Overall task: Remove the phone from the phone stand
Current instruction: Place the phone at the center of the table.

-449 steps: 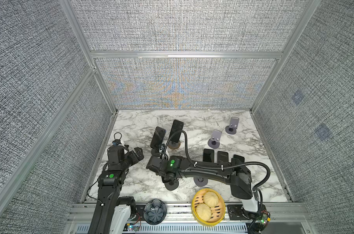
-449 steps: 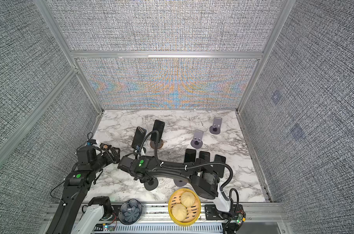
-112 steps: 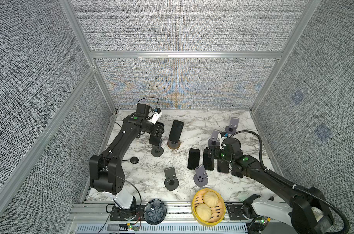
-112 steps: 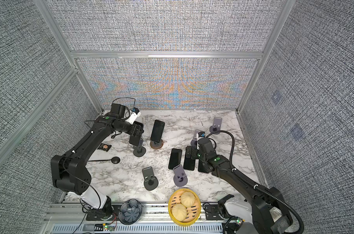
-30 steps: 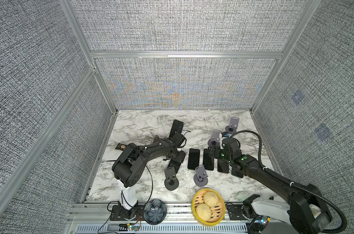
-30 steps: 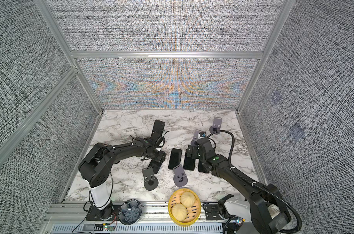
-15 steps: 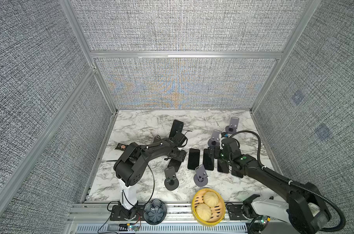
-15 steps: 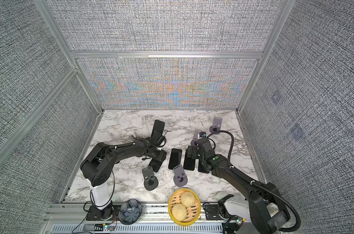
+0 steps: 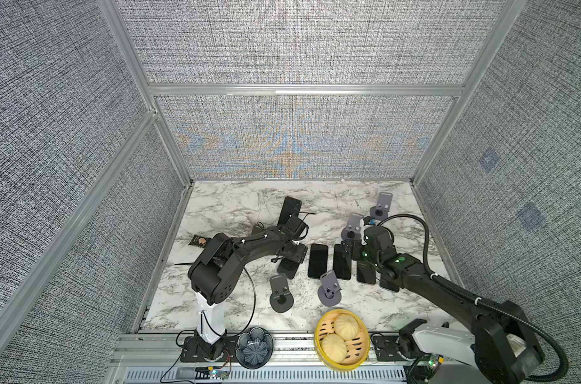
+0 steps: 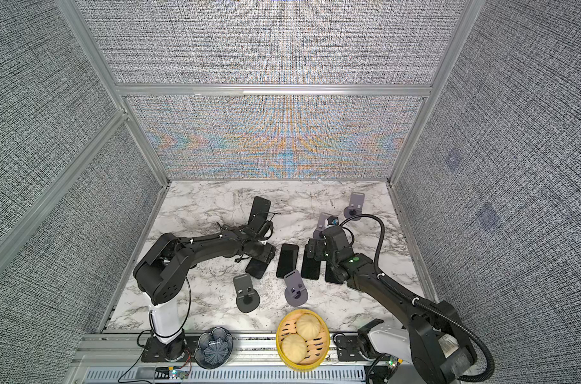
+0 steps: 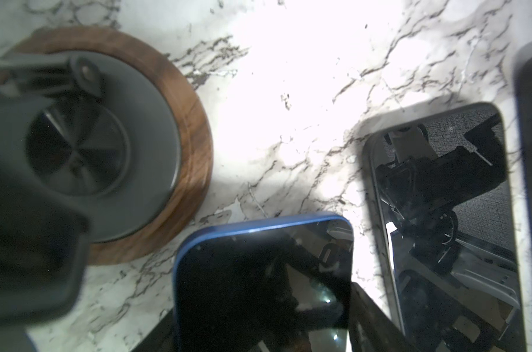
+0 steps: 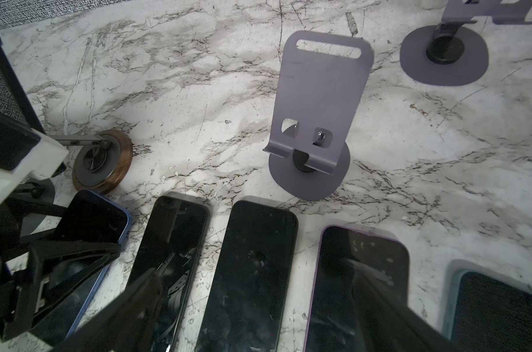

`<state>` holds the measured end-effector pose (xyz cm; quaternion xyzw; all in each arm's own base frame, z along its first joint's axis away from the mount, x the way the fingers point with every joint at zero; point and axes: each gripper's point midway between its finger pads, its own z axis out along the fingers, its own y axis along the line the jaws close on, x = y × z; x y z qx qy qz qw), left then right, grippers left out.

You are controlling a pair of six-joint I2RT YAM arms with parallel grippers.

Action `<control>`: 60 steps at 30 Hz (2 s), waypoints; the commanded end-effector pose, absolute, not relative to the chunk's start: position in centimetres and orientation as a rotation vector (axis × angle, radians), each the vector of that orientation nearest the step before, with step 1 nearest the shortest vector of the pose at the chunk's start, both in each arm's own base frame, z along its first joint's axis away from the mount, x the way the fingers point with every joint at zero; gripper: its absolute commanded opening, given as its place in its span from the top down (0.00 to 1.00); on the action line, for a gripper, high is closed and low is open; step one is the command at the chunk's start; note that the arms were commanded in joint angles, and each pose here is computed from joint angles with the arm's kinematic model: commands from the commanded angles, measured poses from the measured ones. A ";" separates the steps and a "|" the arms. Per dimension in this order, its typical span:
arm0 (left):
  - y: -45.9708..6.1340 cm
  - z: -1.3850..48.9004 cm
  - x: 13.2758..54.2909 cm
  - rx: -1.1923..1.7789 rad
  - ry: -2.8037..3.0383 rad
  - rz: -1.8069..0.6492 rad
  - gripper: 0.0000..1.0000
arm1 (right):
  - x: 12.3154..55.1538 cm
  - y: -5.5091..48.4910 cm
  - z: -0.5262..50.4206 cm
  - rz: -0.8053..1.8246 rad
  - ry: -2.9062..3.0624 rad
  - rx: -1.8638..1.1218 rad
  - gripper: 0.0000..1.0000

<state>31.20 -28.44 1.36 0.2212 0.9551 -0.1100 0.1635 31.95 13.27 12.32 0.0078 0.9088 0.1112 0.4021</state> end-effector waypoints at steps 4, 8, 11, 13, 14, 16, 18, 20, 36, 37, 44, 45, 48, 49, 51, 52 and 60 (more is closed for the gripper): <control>-26.7 -0.3 28.0 0.654 2.872 -0.290 0.33 | 32.1 13.2 12.5 0.279 2.288 0.029 0.01; -26.5 -0.2 27.9 0.654 2.870 -0.284 0.30 | 32.1 13.3 12.5 0.281 2.288 0.027 0.01; -26.4 -0.2 27.9 0.654 2.870 -0.278 0.28 | 32.1 13.2 12.5 0.279 2.288 0.029 0.01; -26.4 -0.2 27.9 0.656 2.870 -0.275 0.28 | 32.1 13.2 12.5 0.277 2.287 0.028 0.01; -26.4 -0.2 27.9 0.655 2.871 -0.274 0.27 | 32.2 13.3 12.6 0.279 2.285 0.027 0.01; -26.4 -0.2 28.0 0.656 2.870 -0.275 0.27 | 32.1 13.2 12.5 0.277 2.286 0.028 0.01; -26.4 -0.2 27.9 0.659 2.871 -0.271 0.27 | 32.1 13.2 12.5 0.278 2.287 0.027 0.01; -26.3 -0.2 27.9 0.659 2.874 -0.266 0.26 | 32.2 13.3 12.5 0.278 2.286 0.027 0.01; -25.7 -0.2 27.8 0.658 2.882 -0.224 0.23 | 32.2 13.3 12.3 0.276 2.295 0.022 0.01; -25.7 -0.1 27.9 0.656 2.880 -0.220 0.23 | 32.1 13.3 12.2 0.275 2.295 0.022 0.01; -25.6 0.3 27.9 0.664 2.876 -0.214 0.22 | 32.2 13.4 12.3 0.277 2.295 0.017 0.01; -25.6 0.3 27.9 0.663 2.876 -0.211 0.22 | 32.2 13.3 12.3 0.276 2.294 0.018 0.01; -25.5 0.4 27.9 0.662 2.876 -0.206 0.21 | 32.1 13.4 12.2 0.276 2.296 0.014 0.01; -25.5 0.5 27.9 0.663 2.874 -0.205 0.21 | 32.1 13.3 12.2 0.275 2.298 0.013 0.01; -25.5 0.8 28.0 0.658 2.865 -0.205 0.20 | 32.2 13.4 12.2 0.276 2.296 0.013 0.01; -25.5 1.1 28.0 0.658 2.861 -0.209 0.20 | 32.2 13.4 12.2 0.275 2.298 0.010 0.01; -26.1 4.1 28.1 0.680 2.810 -0.258 0.19 | 32.2 13.4 12.1 0.275 2.299 0.010 0.01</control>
